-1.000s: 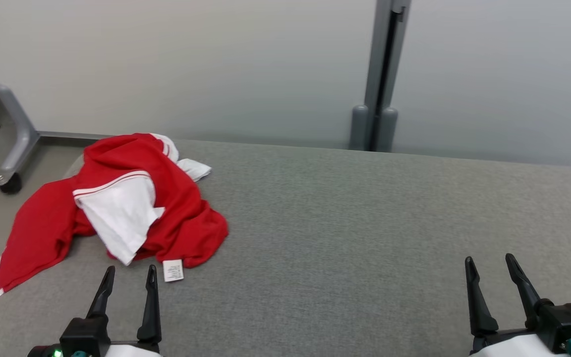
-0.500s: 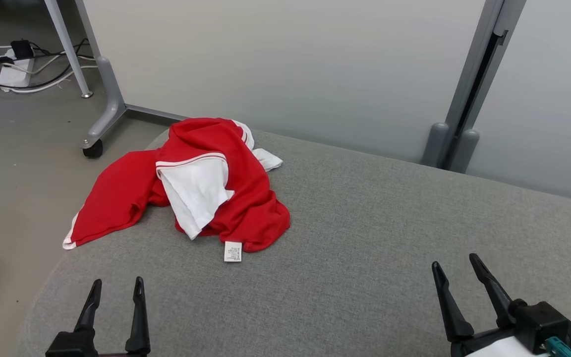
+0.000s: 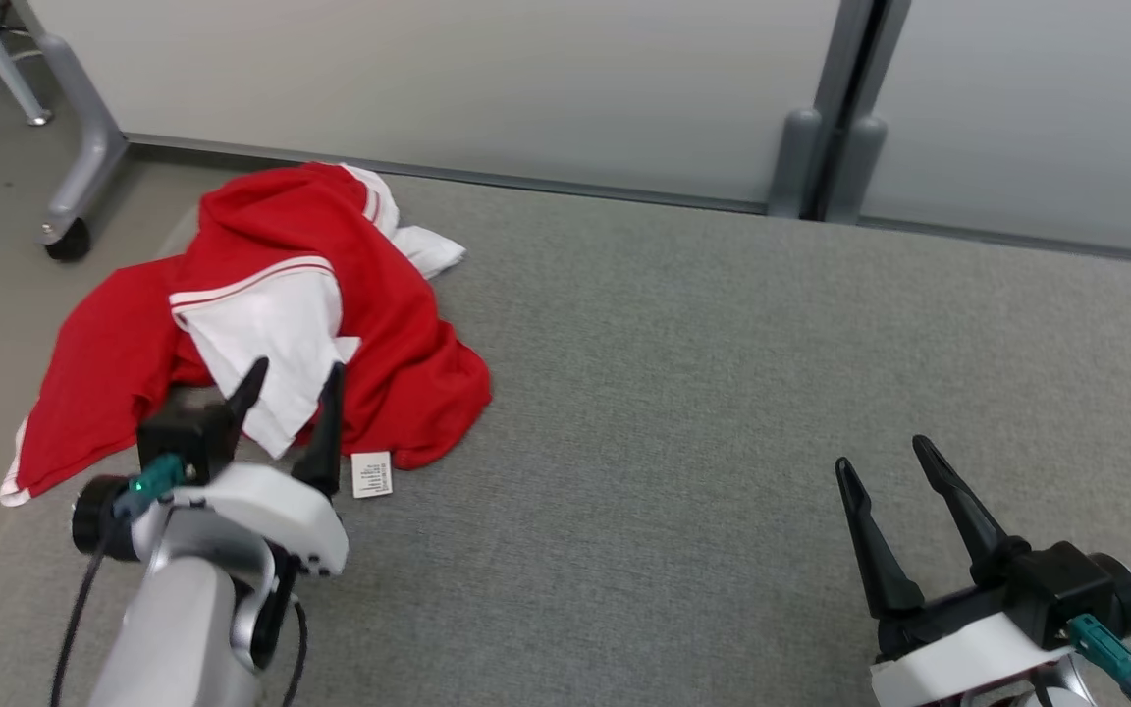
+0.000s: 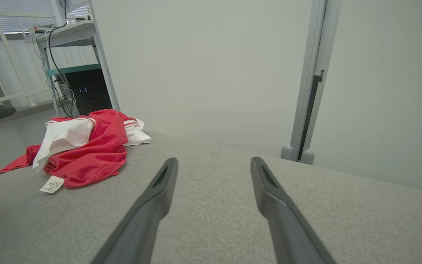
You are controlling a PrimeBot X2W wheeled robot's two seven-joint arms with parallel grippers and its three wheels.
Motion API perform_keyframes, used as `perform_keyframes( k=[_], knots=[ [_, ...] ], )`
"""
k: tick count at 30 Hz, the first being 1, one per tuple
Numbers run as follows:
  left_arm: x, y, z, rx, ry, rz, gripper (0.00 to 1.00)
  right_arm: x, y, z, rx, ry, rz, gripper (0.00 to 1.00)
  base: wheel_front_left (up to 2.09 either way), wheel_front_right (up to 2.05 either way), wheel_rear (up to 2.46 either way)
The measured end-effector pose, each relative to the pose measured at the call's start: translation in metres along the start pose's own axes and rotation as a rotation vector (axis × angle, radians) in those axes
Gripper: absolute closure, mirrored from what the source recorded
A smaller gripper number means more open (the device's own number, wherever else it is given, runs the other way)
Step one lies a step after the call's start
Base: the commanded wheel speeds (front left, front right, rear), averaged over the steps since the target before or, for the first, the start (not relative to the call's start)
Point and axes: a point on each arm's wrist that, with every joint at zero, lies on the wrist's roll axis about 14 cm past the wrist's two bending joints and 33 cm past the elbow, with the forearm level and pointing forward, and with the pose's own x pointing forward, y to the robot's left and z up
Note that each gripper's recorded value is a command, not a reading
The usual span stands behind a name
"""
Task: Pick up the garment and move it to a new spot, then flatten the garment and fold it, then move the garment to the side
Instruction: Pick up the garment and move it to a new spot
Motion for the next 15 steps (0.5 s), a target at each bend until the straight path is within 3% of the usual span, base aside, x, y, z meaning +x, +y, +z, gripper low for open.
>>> perform_keyframes(
  k=[6,15],
  knots=[
    [0.061,-0.005,-0.016,0.030,0.193,-0.048,0.00,0.002,-0.018,-0.012,0.026,0.022,-0.041,0.00,0.00,0.00,0.00],
    [0.096,0.020,-0.084,0.134,0.535,0.041,0.00,0.004,-0.047,-0.024,0.047,0.040,-0.116,0.00,0.00,0.00,0.00]
  ],
)
